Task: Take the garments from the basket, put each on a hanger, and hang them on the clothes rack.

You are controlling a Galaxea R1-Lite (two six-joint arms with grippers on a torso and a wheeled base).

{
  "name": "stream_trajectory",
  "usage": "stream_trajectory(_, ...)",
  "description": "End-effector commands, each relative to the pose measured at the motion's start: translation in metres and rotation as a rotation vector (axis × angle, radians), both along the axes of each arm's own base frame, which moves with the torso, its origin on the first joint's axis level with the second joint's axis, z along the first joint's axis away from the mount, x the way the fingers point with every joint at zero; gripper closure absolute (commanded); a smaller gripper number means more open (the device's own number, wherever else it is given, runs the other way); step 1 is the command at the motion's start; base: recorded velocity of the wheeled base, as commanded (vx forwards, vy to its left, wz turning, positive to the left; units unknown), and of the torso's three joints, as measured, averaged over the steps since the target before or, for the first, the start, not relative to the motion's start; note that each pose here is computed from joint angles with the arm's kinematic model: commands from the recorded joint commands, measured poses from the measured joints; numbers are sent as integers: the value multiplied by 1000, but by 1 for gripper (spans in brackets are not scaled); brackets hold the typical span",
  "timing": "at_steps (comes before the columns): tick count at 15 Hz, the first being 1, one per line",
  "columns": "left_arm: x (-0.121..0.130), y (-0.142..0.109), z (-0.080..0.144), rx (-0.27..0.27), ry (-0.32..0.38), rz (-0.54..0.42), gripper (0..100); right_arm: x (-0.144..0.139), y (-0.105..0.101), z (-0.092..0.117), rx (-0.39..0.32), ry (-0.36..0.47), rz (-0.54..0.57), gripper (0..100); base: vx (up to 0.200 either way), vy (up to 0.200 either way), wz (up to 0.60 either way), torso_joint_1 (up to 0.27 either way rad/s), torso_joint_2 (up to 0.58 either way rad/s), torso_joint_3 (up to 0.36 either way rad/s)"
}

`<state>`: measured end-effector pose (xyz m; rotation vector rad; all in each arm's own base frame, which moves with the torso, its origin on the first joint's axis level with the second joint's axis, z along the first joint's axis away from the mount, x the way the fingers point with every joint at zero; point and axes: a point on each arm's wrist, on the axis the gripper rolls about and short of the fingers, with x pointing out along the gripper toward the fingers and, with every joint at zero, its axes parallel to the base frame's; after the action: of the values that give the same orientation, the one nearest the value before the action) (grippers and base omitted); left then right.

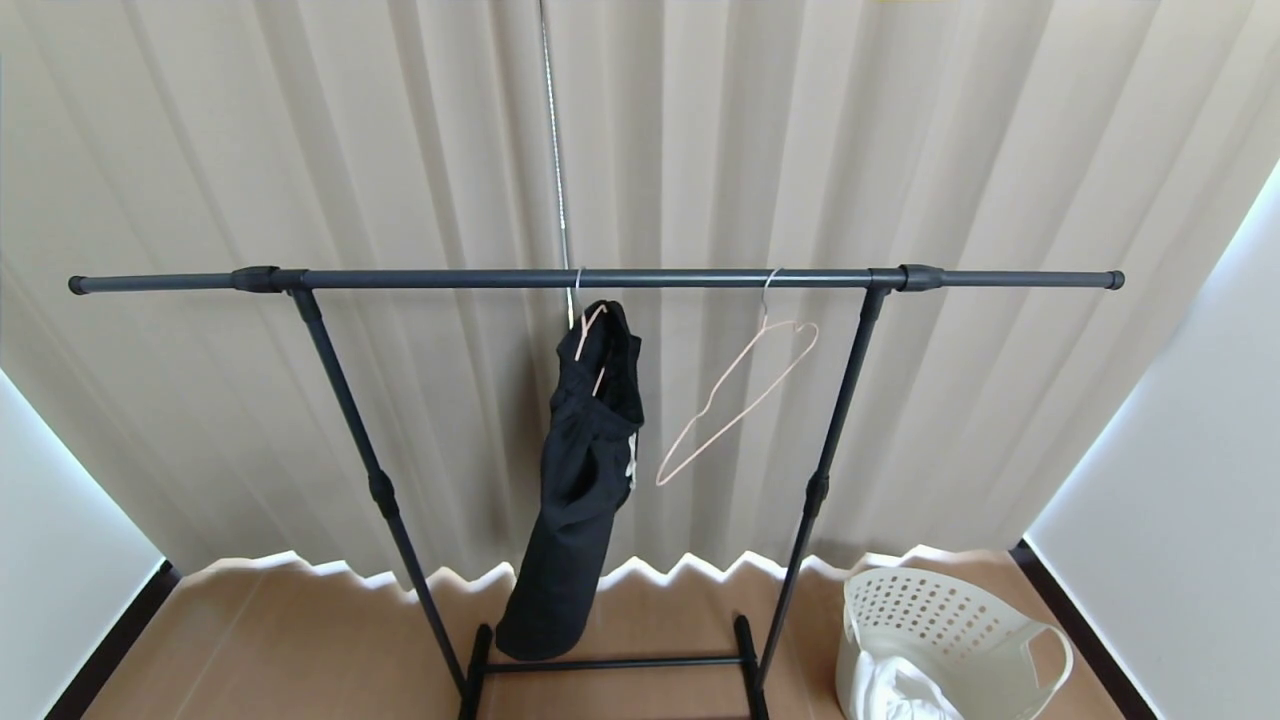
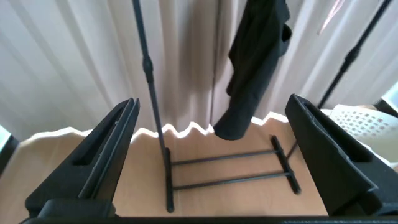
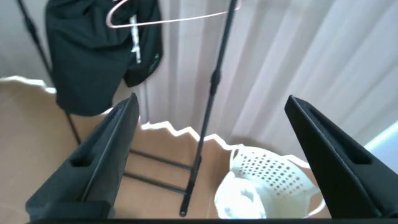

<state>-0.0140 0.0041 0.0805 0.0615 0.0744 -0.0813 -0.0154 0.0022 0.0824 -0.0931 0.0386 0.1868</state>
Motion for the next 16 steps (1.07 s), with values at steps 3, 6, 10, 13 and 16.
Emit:
stream_trajectory(3,1,-1,0,45,12,109,0,-7,1,-1,-6,-87,-48,0,0,0,0,0,0,0)
stream_trajectory(6,-4,-4,-1,6,-40,172,0,-7,1,-1,6,-87,-47,0,0,0,0,0,0,0)
stream_trajectory(10,-4,-5,-1,-51,-46,140,0,-7,2,-1,15,-85,2,0,0,0,0,0,0,0)
stream_trajectory(13,-4,-4,-1,-51,-48,123,0,-7,2,-1,18,-84,2,0,0,0,0,0,0,0)
stream_trajectory(16,-8,-4,-2,-51,-100,93,0,-7,2,-1,27,-84,2,0,0,0,0,-118,277,152)
